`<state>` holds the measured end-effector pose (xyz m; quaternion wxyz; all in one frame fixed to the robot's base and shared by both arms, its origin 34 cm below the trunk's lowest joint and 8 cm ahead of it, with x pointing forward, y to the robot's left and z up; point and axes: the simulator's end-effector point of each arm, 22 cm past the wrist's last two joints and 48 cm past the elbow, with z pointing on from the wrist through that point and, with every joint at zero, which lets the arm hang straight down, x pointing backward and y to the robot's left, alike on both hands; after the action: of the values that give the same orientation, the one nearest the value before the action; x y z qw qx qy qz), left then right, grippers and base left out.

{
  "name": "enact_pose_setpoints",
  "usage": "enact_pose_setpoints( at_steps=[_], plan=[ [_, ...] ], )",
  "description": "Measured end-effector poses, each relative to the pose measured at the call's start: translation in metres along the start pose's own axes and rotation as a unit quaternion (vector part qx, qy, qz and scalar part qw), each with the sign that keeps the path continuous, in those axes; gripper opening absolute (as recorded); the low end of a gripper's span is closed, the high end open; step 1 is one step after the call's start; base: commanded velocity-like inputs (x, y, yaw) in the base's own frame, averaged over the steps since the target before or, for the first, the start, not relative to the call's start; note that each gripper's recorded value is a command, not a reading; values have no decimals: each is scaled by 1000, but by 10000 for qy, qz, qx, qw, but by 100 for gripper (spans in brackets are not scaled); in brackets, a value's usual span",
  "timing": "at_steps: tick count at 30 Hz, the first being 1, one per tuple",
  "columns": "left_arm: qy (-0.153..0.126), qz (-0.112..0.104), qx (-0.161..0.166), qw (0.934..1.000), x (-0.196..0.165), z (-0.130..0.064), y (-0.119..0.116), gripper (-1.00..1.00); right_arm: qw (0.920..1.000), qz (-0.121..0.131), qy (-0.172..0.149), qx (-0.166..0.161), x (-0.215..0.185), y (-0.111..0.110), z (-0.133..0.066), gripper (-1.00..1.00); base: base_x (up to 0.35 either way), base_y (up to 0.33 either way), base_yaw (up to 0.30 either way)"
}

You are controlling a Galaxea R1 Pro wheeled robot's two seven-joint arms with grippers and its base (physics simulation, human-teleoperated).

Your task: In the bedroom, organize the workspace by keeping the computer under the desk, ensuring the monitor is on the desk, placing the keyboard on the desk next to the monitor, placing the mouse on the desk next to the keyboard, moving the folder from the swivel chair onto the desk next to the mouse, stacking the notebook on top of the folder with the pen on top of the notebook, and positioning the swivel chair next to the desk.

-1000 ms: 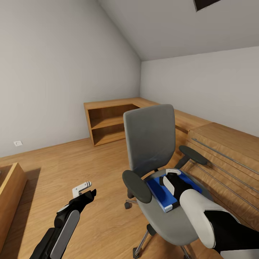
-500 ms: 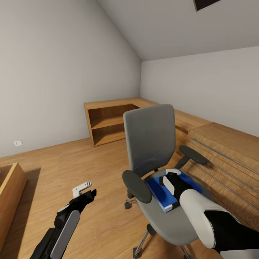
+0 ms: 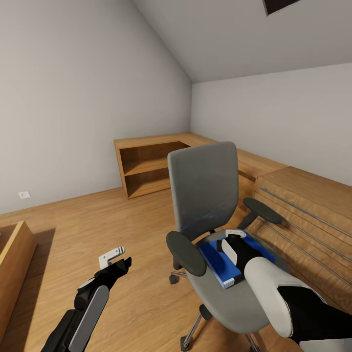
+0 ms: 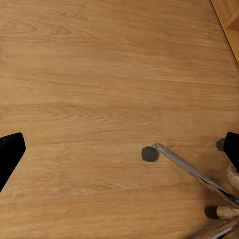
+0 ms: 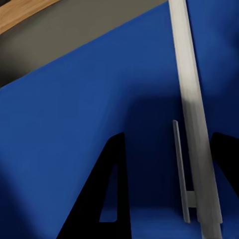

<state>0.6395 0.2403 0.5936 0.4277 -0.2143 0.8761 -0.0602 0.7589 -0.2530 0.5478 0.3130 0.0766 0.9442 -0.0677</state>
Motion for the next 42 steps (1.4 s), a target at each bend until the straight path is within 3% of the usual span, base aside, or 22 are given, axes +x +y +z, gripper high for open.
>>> enact_pose_setpoints(
  at_steps=[14, 42],
  plan=[
    [5, 1, 9, 10000, 1, 0, -1, 100, 9997, -38, 221, -22, 3, 0, -3, -100, 0, 0, 0],
    [7, 6, 22, 10000, 1, 0, -2, 100, 9997, -24, 236, -35, 3, 0, -4, -100, 0, 0, 0]
  ],
)
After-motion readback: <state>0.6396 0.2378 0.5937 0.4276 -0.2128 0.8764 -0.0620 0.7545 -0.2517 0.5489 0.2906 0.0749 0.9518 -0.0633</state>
